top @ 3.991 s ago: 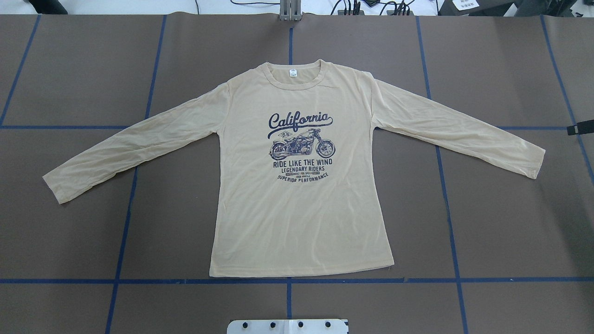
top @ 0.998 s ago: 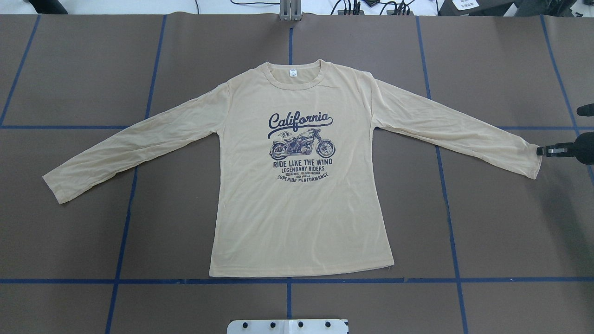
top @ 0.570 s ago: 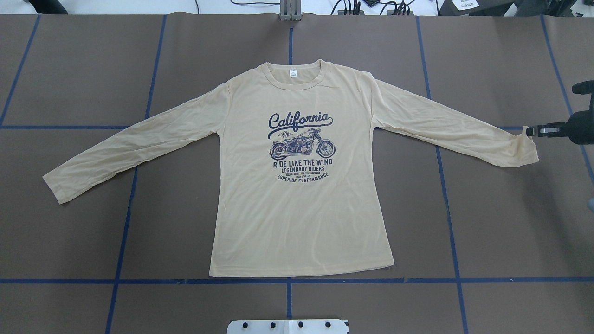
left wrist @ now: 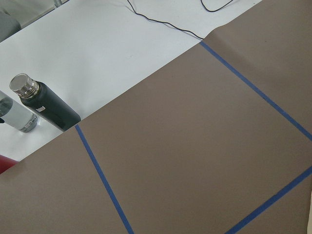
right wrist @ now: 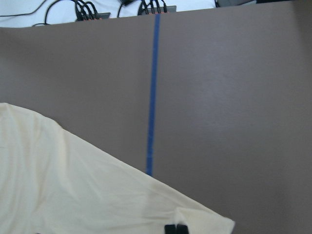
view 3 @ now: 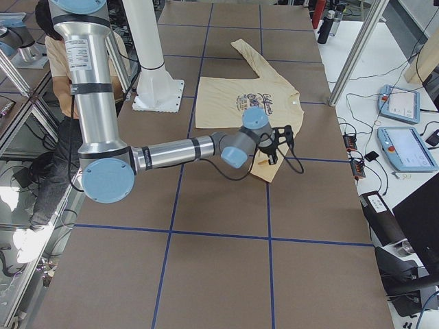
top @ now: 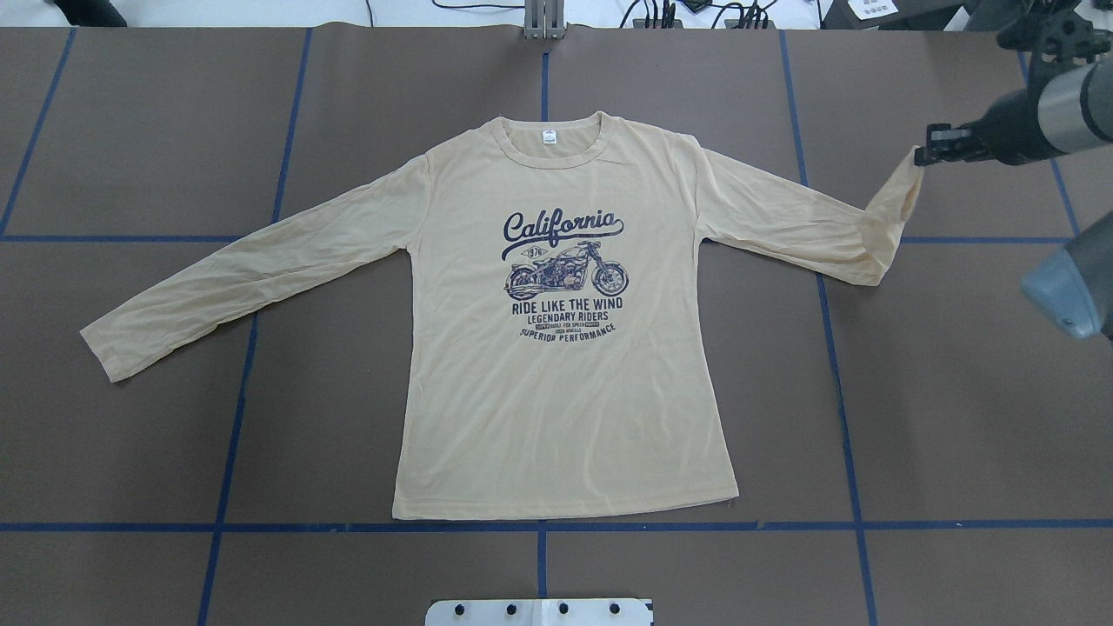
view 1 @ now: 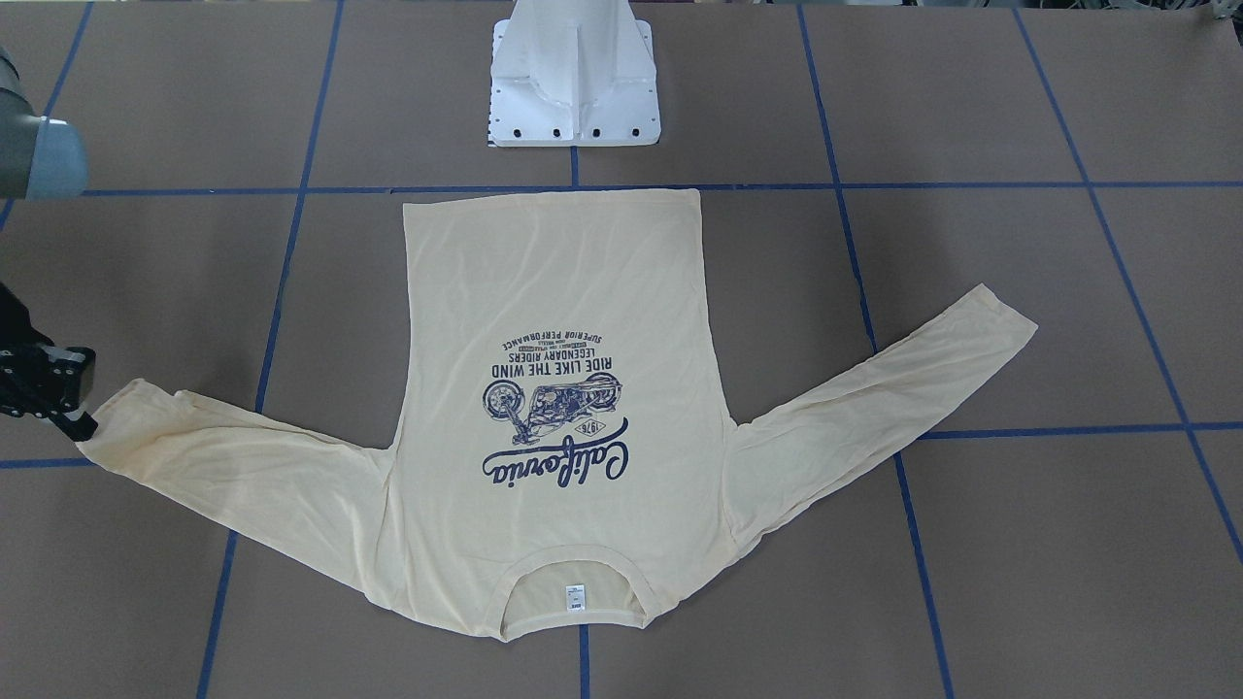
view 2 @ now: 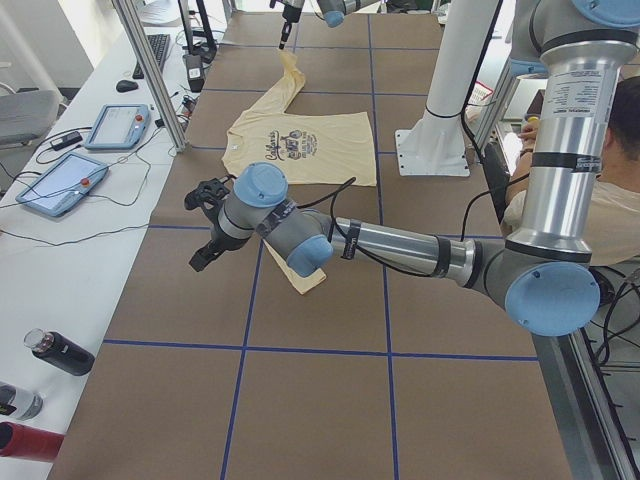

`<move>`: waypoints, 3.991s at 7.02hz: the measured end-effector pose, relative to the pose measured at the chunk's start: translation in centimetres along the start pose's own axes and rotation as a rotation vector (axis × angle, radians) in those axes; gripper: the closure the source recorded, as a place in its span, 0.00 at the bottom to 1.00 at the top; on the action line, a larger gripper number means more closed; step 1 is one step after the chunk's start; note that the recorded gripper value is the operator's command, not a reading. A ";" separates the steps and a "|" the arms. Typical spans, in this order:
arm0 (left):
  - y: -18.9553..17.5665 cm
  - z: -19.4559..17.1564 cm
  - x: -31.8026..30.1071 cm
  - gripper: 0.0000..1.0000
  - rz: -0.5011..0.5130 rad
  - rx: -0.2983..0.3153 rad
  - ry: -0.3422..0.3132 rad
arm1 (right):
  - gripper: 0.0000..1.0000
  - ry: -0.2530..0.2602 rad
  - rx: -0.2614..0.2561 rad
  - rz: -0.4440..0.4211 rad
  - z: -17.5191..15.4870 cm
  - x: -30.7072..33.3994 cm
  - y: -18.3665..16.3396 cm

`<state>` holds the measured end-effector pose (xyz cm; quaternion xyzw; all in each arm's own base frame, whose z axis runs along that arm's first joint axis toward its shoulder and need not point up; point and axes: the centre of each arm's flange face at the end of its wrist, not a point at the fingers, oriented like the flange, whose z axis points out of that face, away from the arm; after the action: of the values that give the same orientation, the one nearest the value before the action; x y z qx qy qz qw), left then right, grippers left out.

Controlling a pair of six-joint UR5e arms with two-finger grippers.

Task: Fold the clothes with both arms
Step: 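Carry the grasped sleeve with the right gripper across the shirt body, then release the sleeve near the collar and lift the right gripper away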

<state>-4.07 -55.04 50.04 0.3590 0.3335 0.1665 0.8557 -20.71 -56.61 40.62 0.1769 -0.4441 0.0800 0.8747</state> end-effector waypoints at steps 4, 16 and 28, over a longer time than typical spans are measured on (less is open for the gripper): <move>0.0 0.0 0.0 0.00 -0.008 0.001 -0.001 | 1.00 -0.043 0.074 0.006 3.2 -26.6 0.6; 0.0 0.2 -0.2 0.00 -0.012 -0.003 -0.001 | 0.00 -0.016 0.201 0.090 12.3 -63.5 5.9; 7.2 9.4 13.8 0.00 -0.308 0.009 0.138 | 0.00 0.131 -0.124 -0.161 -3.5 -17.8 1.8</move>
<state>12.09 -47.58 53.90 0.2952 0.4433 0.0564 0.8445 -29.17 -53.30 24.78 0.1517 -0.3744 -0.0066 0.9148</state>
